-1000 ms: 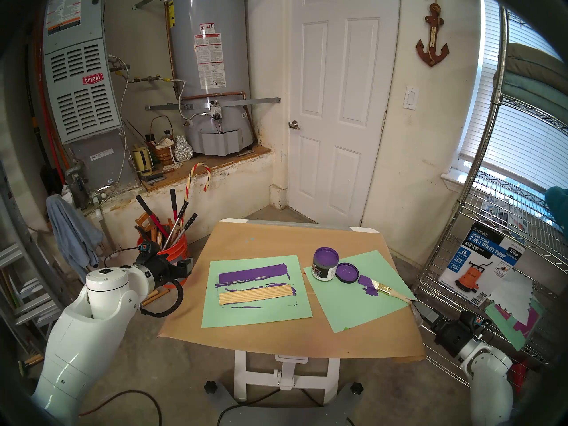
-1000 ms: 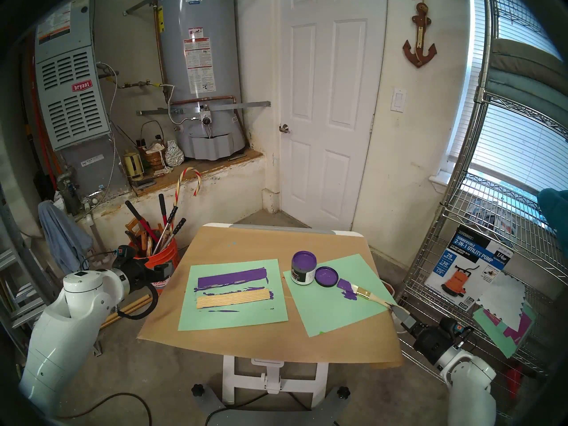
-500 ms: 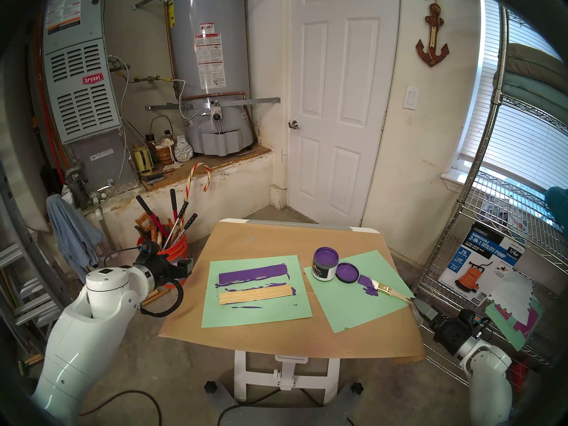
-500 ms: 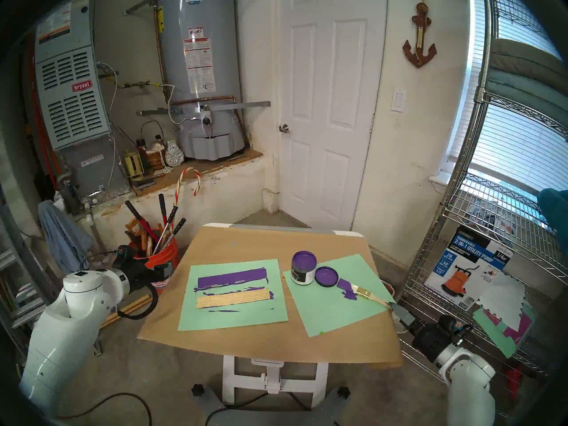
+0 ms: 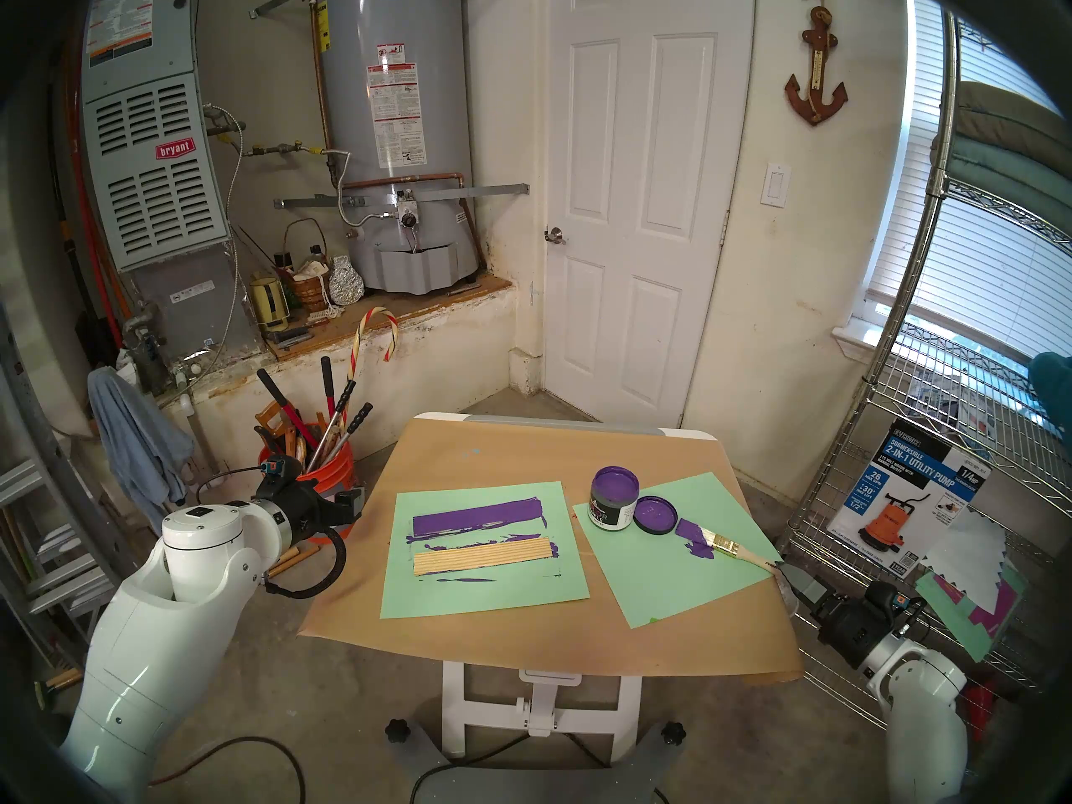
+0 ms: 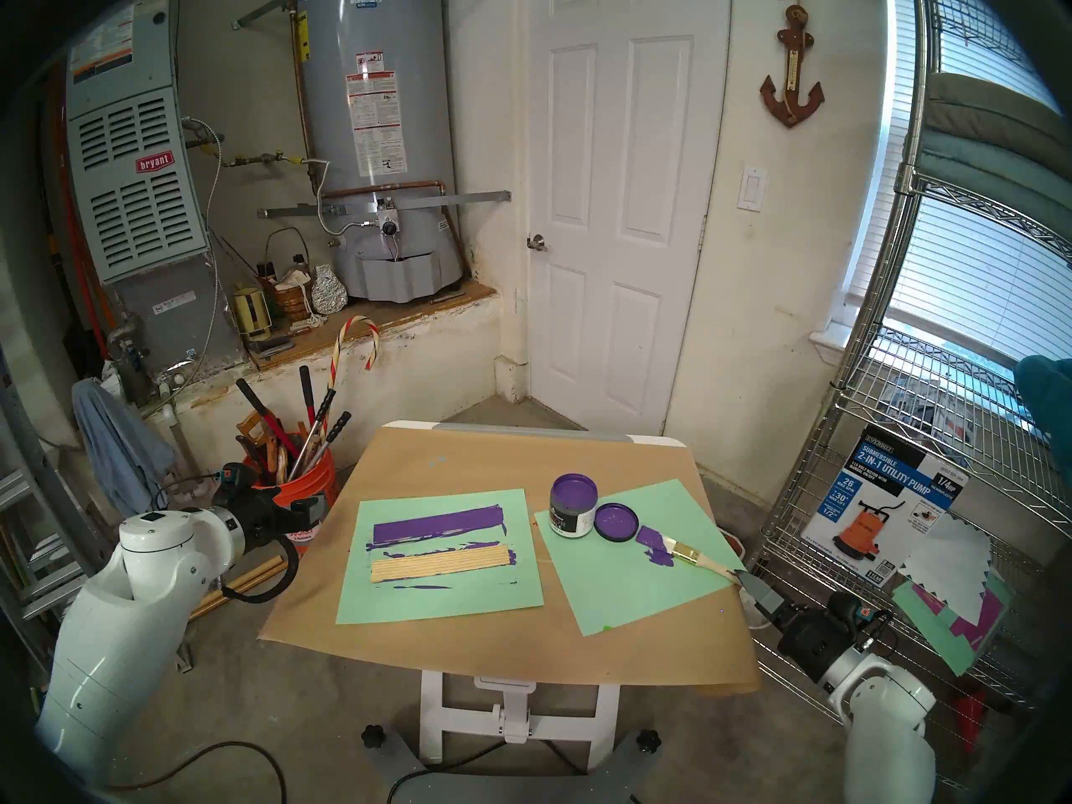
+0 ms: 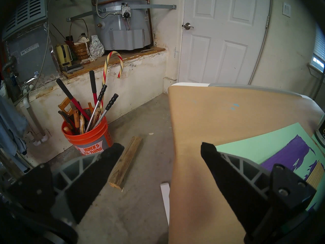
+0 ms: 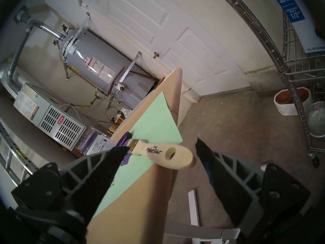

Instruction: Pick up brush, dip the brush into paint, and paint the wood

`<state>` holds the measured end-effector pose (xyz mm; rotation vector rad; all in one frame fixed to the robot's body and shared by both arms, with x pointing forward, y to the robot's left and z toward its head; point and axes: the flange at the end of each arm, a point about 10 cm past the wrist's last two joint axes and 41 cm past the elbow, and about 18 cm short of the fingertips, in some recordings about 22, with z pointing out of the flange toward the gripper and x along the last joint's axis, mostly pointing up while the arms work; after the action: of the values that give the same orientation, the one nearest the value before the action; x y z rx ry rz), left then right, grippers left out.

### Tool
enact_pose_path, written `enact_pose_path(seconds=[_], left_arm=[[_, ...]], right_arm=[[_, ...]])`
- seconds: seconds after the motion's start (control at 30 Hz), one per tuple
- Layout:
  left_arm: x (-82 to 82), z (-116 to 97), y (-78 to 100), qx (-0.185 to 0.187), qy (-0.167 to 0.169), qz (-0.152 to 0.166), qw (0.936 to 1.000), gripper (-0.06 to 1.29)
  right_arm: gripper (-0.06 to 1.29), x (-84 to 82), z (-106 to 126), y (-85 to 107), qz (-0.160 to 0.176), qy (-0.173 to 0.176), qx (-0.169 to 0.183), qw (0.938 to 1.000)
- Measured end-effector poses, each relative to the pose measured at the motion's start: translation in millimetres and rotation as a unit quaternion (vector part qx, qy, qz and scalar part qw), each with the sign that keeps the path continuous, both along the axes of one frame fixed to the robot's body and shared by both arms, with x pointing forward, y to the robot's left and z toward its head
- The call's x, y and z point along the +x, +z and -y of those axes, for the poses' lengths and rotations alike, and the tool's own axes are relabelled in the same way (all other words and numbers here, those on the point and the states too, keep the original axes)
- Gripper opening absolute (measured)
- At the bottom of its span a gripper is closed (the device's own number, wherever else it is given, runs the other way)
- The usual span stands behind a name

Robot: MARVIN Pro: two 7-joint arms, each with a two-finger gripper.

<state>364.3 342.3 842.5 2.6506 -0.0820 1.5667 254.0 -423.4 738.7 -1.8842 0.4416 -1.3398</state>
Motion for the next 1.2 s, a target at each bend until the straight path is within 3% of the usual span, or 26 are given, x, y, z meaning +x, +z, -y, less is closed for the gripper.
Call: enact_pose_path(seconds=[0.07, 0.4, 0.5, 0.77, 1.07, 1.2], left_arm=[[0.0, 0, 0.0, 0.000, 0.000, 0.000, 1.0000, 1.26], [0.0, 0, 0.0, 0.000, 0.000, 0.000, 1.0000, 1.26], [0.0, 0, 0.0, 0.000, 0.000, 0.000, 1.0000, 1.26], [0.0, 0, 0.0, 0.000, 0.000, 0.000, 1.0000, 1.26], [0.0, 0, 0.0, 0.000, 0.000, 0.000, 1.0000, 1.26], [0.0, 0, 0.0, 0.000, 0.000, 0.000, 1.0000, 1.26]], right_arm=[[1.17, 0.3, 0, 0.6, 0.000, 0.000, -0.001, 1.0000], [0.74, 1.5, 0, 3.5, 0.003, 0.000, -0.005, 1.0000], [0.72, 1.6, 0, 3.5, 0.003, 0.000, -0.007, 1.0000], [0.46, 0.8, 0, 4.3, 0.008, 0.002, -0.019, 0.9998], [0.41, -4.1, -2, 11.3, 0.039, 0.009, -0.039, 0.9984], [0.33, -6.4, -5, 18.4, 0.059, 0.015, -0.047, 0.9971]])
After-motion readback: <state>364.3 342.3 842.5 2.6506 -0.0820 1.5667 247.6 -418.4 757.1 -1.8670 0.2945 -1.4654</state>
